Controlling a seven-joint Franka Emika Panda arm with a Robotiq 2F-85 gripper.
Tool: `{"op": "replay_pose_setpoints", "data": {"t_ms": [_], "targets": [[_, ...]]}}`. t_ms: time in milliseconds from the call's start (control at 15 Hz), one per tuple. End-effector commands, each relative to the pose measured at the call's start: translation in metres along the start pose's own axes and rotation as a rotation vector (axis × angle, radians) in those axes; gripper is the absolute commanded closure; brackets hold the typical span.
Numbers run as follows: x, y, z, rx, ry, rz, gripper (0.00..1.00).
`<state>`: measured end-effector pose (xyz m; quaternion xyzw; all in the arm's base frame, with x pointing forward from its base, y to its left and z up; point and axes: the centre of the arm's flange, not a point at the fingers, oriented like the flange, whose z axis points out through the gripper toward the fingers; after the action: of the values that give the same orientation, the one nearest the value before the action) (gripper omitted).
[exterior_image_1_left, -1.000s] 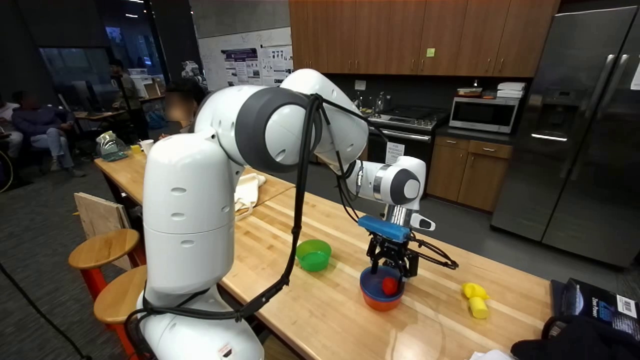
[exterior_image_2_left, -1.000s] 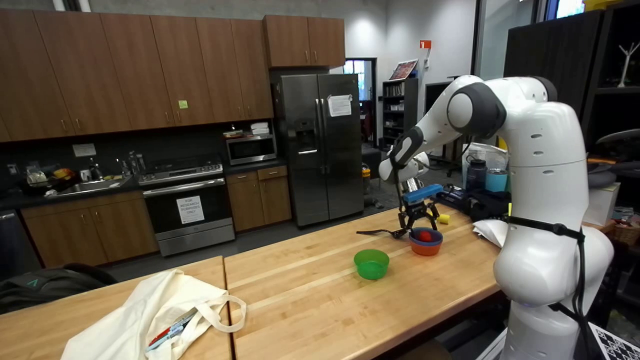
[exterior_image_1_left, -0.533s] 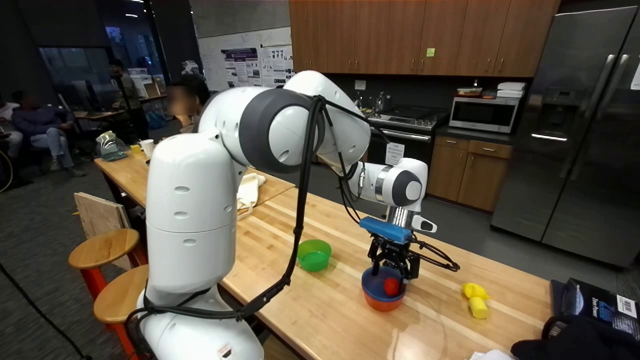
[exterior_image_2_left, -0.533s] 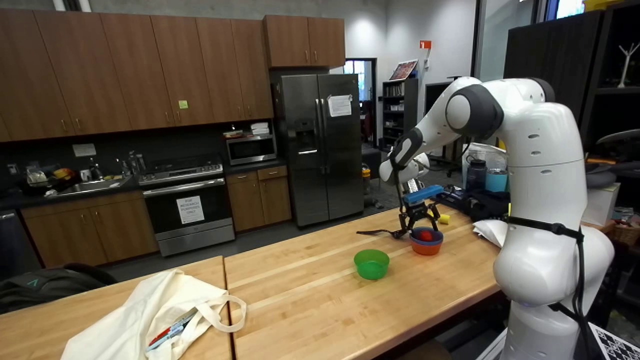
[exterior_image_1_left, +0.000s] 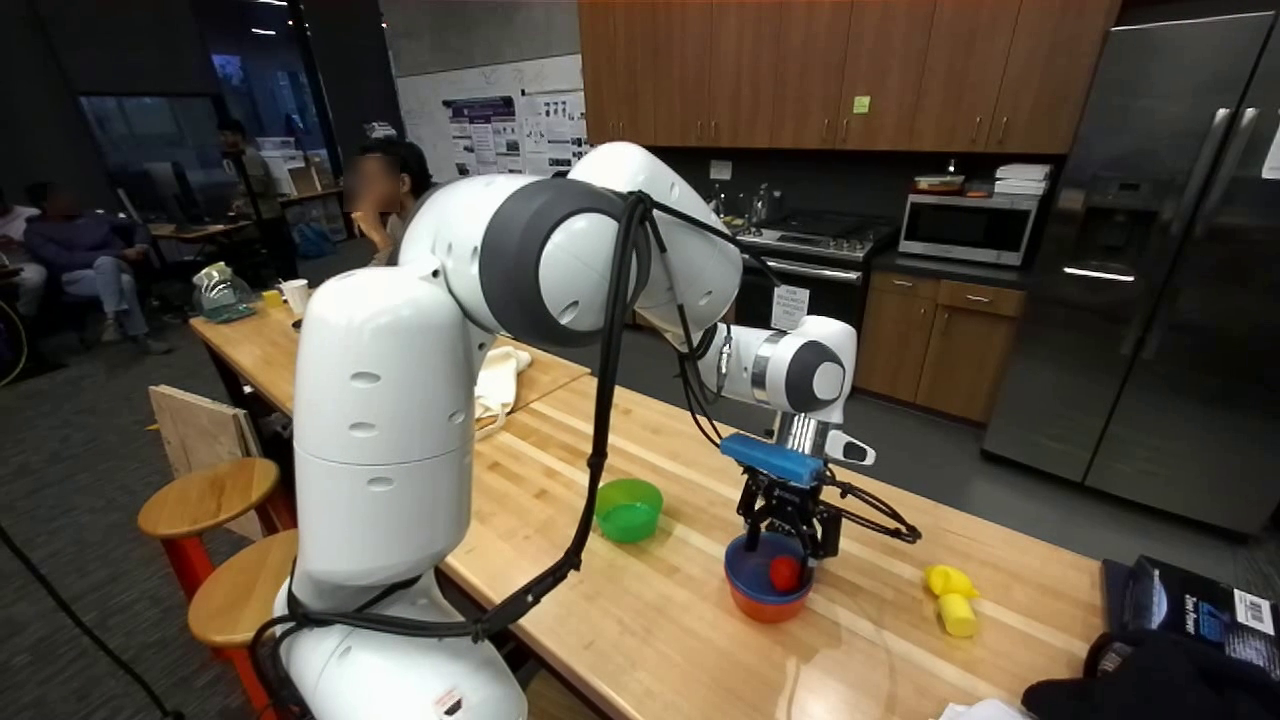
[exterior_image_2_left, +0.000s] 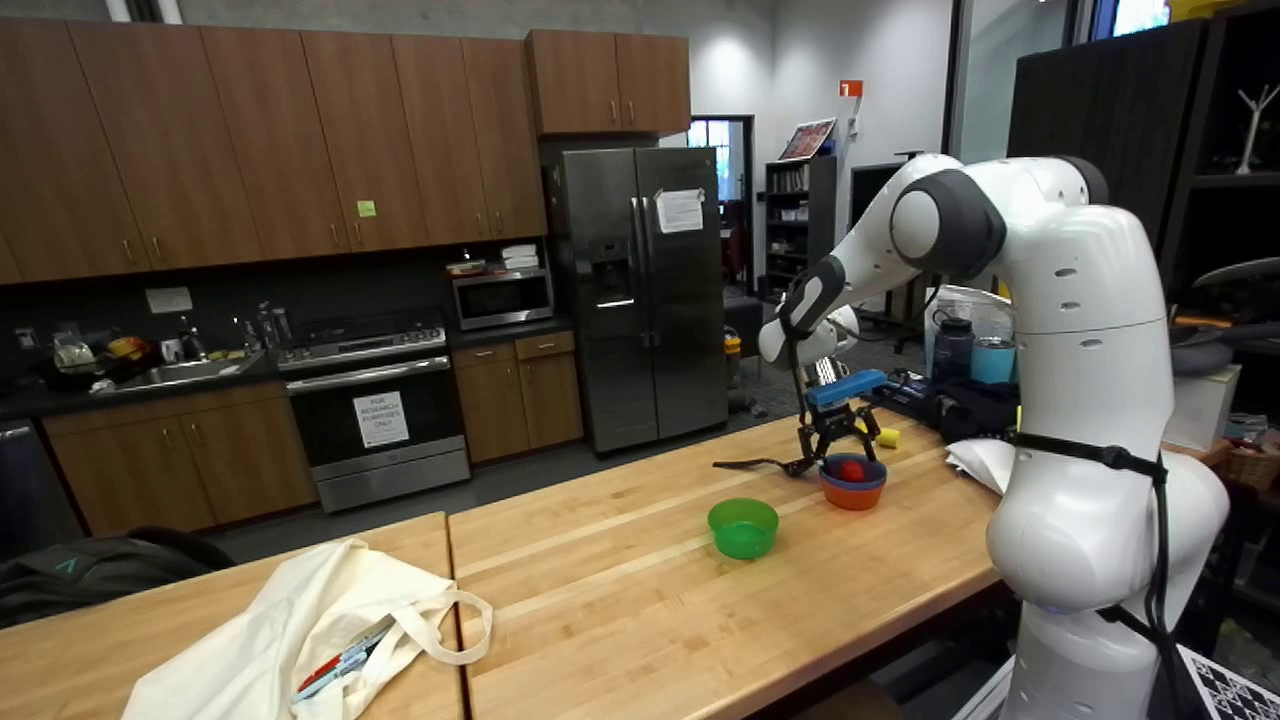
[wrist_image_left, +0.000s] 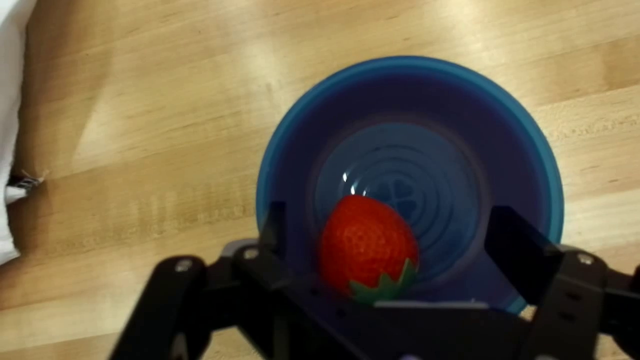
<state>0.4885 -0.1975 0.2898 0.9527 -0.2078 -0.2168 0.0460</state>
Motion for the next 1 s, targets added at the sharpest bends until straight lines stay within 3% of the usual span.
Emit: {"op": "replay_pose_setpoints", "data": {"t_ms": [0,867,933], "targets": [[0.0067,0.0029,0.0059,-0.003,-0.005,0.019,0.0],[0.0059,0.0044,0.0042,0.007,-0.002,0.015,0.0],[0.0059,0.0046,0.0038,0.008,-0.001,0.014,0.09]]}}
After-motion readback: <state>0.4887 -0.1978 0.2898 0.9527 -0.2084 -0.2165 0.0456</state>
